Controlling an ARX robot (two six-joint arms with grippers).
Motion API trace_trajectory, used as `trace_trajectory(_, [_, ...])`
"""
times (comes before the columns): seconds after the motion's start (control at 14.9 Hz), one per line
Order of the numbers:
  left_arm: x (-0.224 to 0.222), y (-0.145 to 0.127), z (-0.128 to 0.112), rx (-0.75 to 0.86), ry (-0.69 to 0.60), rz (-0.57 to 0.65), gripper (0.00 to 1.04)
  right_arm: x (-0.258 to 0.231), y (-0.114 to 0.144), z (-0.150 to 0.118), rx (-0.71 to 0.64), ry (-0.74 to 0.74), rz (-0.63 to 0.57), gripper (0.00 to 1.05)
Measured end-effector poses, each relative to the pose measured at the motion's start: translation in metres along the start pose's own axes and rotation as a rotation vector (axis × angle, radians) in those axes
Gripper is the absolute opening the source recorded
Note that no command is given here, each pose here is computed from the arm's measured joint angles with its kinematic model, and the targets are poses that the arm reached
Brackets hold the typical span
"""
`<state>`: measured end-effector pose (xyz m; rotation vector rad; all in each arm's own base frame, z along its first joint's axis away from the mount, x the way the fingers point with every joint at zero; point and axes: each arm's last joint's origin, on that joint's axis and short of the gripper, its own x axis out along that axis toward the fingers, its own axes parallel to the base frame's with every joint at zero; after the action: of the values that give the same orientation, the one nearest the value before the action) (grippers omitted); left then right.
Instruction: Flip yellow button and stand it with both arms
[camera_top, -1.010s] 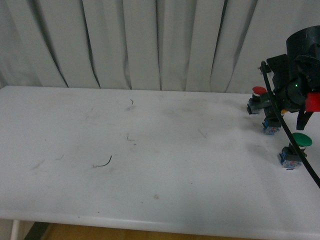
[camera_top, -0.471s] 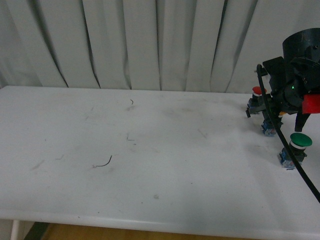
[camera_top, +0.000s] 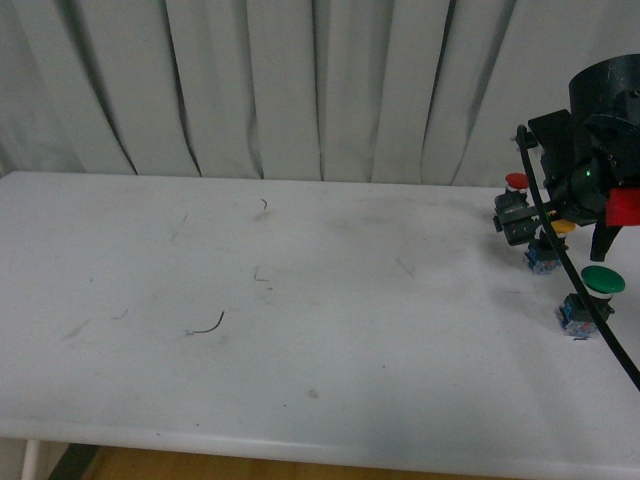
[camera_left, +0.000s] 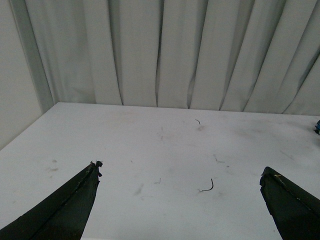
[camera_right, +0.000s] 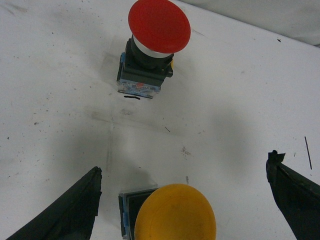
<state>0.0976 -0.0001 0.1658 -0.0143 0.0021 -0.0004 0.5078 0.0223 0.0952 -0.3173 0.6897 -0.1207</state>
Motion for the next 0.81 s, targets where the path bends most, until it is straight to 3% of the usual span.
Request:
trace_trajectory(0.07, [0.000,0.000,0.000,0.000,0.000,0.000,0.98,0.000,-0.001,0.000,0.008,-0.004,0.002,1.00])
trace_trajectory(0.4, [0.000,0.000,0.000,0.000,0.000,0.000,0.98,-0.038,-0.020,0.017,0.155,-0.124,0.095,0.98])
trace_trajectory(0.61, [0.000,0.000,0.000,0.000,0.000,0.000,0.98,-0.114,-0.067,0.038,0.271,-0.346,0.138,0.98])
trace_trajectory(0.74, [0.000,0.000,0.000,0.000,0.000,0.000,0.98,-0.175,-0.095,0.027,0.327,-0.490,0.178,0.97])
trace_trajectory(0.81, [0.000,0.000,0.000,0.000,0.000,0.000,0.98,-0.213,-0.105,0.012,0.331,-0.630,0.127,0.86])
